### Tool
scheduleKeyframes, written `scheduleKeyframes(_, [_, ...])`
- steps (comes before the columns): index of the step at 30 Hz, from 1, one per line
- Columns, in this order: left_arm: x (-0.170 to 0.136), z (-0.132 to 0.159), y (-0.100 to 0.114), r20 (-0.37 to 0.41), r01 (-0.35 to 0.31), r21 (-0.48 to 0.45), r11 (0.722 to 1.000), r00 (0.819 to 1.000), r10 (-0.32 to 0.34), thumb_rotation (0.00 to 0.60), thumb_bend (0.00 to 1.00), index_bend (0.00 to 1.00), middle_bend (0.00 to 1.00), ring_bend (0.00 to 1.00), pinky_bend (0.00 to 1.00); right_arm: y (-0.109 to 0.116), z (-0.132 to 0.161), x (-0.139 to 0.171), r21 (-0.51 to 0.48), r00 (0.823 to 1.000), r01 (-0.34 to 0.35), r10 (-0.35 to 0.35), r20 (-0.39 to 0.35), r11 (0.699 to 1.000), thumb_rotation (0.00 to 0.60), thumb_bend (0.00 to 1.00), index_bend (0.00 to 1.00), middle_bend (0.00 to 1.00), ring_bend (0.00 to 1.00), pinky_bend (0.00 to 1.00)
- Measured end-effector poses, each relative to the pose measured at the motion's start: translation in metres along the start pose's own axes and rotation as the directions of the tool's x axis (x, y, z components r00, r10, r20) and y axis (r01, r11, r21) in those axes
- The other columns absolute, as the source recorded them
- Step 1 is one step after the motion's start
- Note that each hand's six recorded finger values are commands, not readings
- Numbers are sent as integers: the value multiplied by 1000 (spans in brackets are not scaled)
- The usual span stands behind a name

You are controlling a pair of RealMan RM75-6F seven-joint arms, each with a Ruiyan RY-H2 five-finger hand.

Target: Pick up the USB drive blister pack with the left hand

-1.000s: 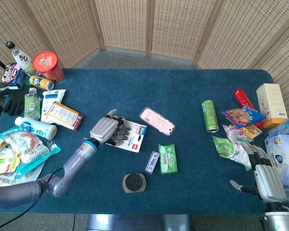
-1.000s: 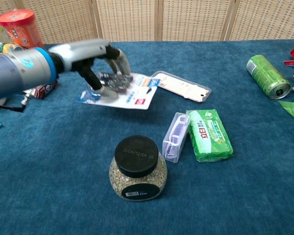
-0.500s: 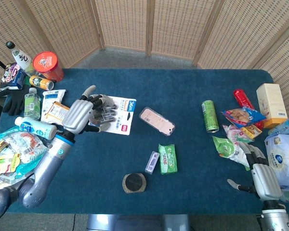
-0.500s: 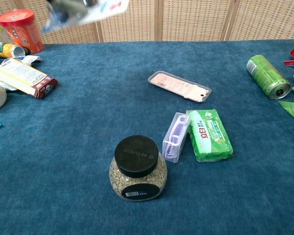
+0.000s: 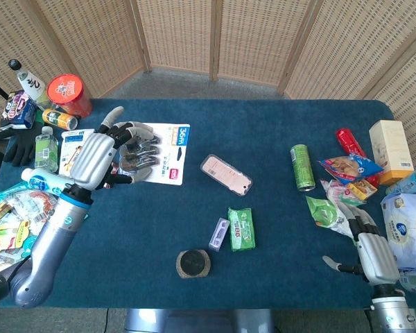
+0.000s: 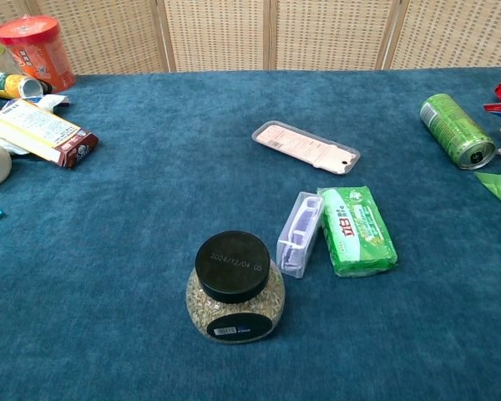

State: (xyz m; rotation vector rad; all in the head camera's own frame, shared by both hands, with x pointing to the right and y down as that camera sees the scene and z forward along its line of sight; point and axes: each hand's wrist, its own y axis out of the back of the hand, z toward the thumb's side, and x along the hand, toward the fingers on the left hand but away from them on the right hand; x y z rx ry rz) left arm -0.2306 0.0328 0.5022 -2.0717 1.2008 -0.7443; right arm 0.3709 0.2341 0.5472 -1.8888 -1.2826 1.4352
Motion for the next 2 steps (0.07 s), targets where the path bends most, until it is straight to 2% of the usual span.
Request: scheduleKeyframes(2, [0, 0, -2, 1, 6, 4, 1000, 1000, -6, 600, 328, 402, 584, 546, 4, -1, 1, -1, -1, 1000, -3, 3, -1, 1000, 600, 98, 0, 0, 0, 0])
